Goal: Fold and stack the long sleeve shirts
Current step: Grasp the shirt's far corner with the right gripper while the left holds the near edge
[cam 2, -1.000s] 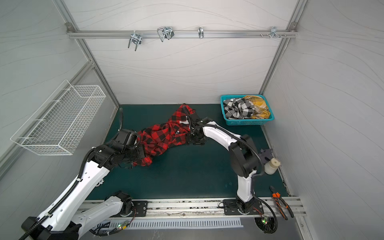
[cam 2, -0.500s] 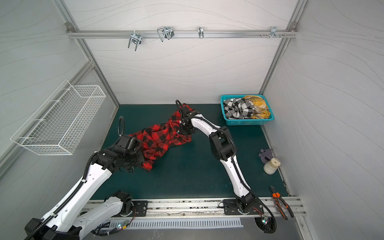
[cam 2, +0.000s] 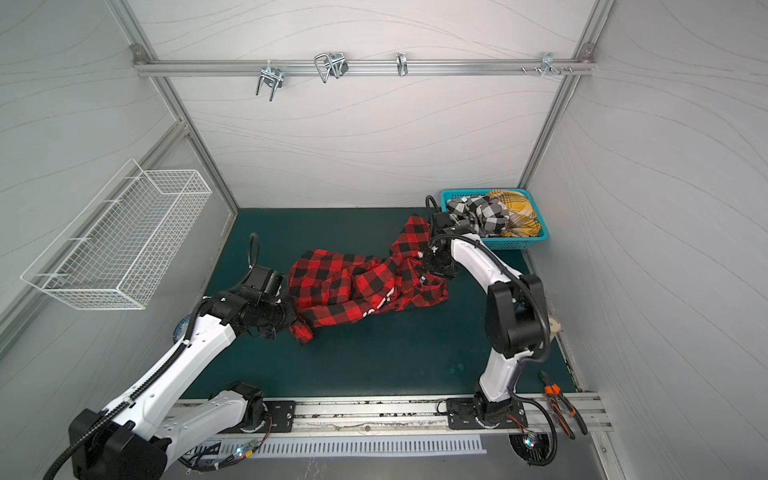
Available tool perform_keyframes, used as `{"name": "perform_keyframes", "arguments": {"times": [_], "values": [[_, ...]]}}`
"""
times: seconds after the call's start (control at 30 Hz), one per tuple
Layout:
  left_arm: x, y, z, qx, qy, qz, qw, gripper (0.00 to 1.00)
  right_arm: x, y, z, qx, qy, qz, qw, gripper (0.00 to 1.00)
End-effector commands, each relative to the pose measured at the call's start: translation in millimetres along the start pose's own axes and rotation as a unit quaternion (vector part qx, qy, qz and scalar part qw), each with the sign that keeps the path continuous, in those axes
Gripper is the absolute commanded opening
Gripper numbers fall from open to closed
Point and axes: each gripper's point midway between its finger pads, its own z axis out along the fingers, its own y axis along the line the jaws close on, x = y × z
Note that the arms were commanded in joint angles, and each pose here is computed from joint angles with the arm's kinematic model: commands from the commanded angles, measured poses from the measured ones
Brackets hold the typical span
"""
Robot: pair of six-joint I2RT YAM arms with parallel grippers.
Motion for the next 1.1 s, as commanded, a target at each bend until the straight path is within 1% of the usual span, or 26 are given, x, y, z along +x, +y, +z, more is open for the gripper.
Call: {"name": "perform_keyframes", "arguments": {"times": [0.0,0.1,0.13,0.23,0.3,0.33,0.43,0.57,0.63,0.73,0.83,0.93,1.07], "values": [[4.0,-13.1,3.6,0.040,0.015,0.007,0.999,0.00,22.7,36.3,-21.3,-0.031,0.004,-0.035,0.999,0.71],[8.2,-10.1,7.0,0.036,0.022,0.009,0.999,0.00,25.2,63.8,-17.7,-0.060,0.017,-0.032,0.998,0.71],[9.9,-9.2,7.9,0.036,0.025,0.009,0.999,0.00,24.2,71.1,-14.7,-0.061,0.021,-0.030,0.997,0.70],[13.2,-8.1,8.6,0.038,0.029,0.009,0.999,0.00,21.6,80.5,-5.3,-0.032,0.033,-0.017,0.999,0.68],[14.7,-7.5,7.8,0.040,0.030,0.008,0.999,0.00,17.6,87.6,0.6,-0.033,0.032,0.001,0.999,0.68],[15.9,-6.9,7.6,0.040,0.031,0.006,0.999,0.00,14.6,92.9,5.9,-0.051,0.032,0.014,0.998,0.68],[19.0,-5.1,8.5,0.043,0.033,0.003,0.999,0.00,7.2,111.5,18.7,-0.140,0.049,0.058,0.987,0.67],[24.9,-0.4,10.3,0.039,0.040,0.001,0.998,0.00,0.9,117.0,28.9,-0.209,0.068,0.115,0.969,0.67],[27.0,1.3,10.7,0.039,0.041,-0.002,0.998,0.00,0.6,120.0,31.6,-0.238,0.073,0.134,0.959,0.65],[28.8,2.4,12.2,0.039,0.043,-0.006,0.998,0.00,-0.9,123.4,38.3,-0.268,0.084,0.157,0.947,0.60],[29.0,3.8,13.1,0.036,0.043,-0.010,0.998,0.00,-10.3,124.8,45.7,-0.282,0.079,0.172,0.941,0.53],[30.3,4.9,12.5,0.035,0.044,-0.012,0.998,0.00,-23.2,134.5,47.7,-0.310,0.072,0.174,0.932,0.49],[31.3,6.1,11.1,0.035,0.043,-0.013,0.998,0.00,-31.0,140.1,54.3,-0.308,0.077,0.175,0.932,0.49]]}}
